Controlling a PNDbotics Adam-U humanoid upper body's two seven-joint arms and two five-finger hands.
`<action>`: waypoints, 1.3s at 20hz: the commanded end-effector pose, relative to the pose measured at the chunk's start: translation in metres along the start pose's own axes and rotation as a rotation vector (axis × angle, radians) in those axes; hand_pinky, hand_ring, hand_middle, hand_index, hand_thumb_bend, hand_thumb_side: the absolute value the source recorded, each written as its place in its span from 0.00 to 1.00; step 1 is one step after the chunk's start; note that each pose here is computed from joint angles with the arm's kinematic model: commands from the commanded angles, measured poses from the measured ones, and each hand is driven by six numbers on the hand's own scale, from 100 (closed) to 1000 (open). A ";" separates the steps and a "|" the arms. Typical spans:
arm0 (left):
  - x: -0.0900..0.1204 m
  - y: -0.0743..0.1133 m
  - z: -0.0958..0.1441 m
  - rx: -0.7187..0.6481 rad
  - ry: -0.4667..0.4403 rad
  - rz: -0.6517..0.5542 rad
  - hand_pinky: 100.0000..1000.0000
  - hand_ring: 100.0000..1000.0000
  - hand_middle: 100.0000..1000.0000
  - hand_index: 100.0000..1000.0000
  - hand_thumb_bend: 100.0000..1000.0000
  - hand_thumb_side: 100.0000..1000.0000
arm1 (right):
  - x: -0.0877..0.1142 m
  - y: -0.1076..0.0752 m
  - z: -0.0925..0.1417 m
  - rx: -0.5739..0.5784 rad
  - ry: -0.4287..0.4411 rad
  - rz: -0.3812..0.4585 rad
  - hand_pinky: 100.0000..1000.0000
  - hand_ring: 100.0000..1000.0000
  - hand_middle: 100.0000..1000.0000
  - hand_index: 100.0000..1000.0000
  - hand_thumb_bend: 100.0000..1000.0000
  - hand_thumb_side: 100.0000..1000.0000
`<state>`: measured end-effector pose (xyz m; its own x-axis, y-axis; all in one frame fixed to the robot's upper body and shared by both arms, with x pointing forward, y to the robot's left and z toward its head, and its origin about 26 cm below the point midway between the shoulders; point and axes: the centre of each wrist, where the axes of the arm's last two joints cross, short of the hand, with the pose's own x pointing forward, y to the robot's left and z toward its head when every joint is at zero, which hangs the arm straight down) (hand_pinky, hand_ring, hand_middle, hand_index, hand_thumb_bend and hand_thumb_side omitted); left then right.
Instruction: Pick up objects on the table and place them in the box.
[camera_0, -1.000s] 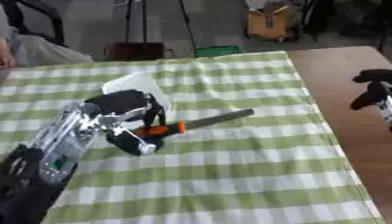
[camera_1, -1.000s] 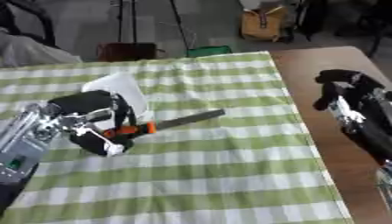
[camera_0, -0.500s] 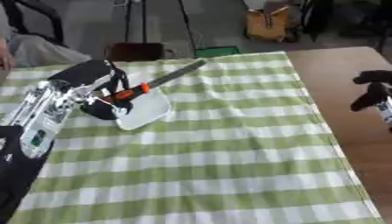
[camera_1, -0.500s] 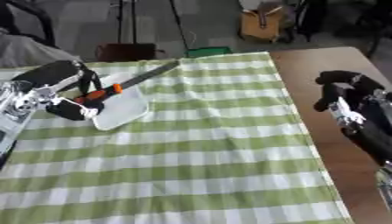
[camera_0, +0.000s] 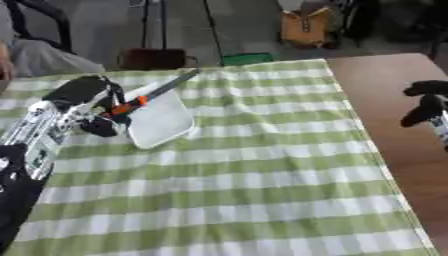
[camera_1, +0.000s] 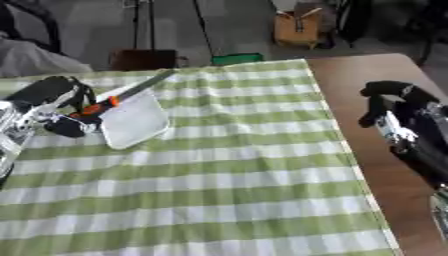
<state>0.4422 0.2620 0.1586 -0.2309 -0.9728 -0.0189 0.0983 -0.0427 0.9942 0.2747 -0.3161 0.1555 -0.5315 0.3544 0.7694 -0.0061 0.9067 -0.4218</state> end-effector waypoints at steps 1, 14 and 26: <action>-0.008 0.007 -0.001 0.040 0.028 -0.014 0.82 0.53 0.35 0.51 0.00 0.08 | 0.008 -0.004 -0.003 0.003 -0.032 0.018 0.50 0.47 0.67 0.76 0.16 0.54; -0.013 -0.026 -0.023 0.157 0.153 0.023 0.73 0.53 0.38 0.55 0.00 0.10 | 0.009 -0.001 -0.005 0.017 -0.041 0.013 0.50 0.47 0.67 0.76 0.15 0.54; -0.016 -0.004 -0.024 0.188 0.108 0.030 0.87 0.75 0.74 0.87 0.01 0.50 | 0.009 -0.001 -0.005 0.016 -0.042 0.015 0.50 0.47 0.67 0.76 0.15 0.54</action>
<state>0.4669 0.2646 0.1298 -0.1195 -0.9925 0.0268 -0.0445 0.0323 0.9985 0.2758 -0.3129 0.1555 -0.5395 0.3465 0.7674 -0.0208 0.9056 -0.4236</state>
